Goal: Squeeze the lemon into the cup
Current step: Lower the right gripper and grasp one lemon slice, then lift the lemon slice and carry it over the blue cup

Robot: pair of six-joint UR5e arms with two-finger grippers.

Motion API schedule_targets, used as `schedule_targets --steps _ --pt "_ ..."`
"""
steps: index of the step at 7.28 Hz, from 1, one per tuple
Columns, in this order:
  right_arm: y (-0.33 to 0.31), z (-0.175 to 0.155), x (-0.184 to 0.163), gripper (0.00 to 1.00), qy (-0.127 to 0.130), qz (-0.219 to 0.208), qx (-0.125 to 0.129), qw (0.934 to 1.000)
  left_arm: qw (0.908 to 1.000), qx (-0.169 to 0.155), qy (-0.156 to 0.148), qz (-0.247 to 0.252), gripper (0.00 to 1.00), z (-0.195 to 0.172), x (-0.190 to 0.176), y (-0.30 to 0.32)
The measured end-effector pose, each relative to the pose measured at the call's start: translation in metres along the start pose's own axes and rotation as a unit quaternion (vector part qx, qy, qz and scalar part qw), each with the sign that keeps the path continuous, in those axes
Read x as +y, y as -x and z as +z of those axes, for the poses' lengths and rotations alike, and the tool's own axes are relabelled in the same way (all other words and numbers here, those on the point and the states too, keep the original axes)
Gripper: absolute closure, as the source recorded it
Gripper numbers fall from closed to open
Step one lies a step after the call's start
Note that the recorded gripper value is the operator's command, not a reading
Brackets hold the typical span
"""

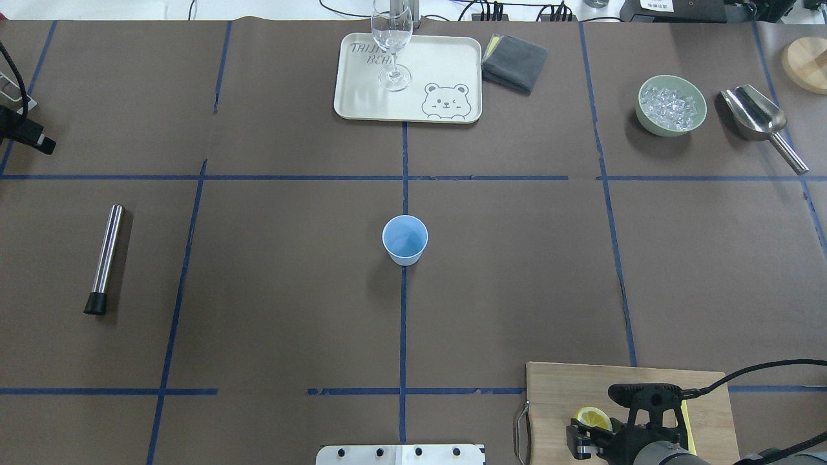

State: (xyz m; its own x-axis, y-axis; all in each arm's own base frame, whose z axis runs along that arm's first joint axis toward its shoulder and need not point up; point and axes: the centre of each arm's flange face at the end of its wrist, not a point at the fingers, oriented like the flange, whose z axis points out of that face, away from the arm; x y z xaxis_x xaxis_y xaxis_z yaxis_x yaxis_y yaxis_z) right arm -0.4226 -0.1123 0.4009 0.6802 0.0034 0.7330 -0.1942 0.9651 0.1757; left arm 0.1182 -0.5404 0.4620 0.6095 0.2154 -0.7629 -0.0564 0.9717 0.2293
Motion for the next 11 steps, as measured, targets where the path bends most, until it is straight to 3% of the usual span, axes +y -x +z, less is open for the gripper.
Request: schedule_targets --steps 3,4,7,11 --pt "0.004 -0.014 -0.007 0.68 0.001 0.006 -0.010 0.9999 1.0000 0.001 -0.002 0.001 0.00 -0.002 0.001 -0.002" --pt "0.004 -0.015 -0.008 0.72 0.001 0.006 -0.011 0.9999 1.0000 0.001 -0.003 0.002 0.00 -0.004 0.001 -0.002" --pt "0.001 -0.016 -0.009 1.00 0.000 0.005 -0.008 1.0000 1.0000 0.002 -0.003 0.003 0.00 -0.005 0.002 -0.003" --pt "-0.002 -0.022 -0.016 1.00 -0.006 0.009 -0.009 0.9999 1.0000 0.003 -0.006 0.005 0.00 -0.008 0.003 -0.006"
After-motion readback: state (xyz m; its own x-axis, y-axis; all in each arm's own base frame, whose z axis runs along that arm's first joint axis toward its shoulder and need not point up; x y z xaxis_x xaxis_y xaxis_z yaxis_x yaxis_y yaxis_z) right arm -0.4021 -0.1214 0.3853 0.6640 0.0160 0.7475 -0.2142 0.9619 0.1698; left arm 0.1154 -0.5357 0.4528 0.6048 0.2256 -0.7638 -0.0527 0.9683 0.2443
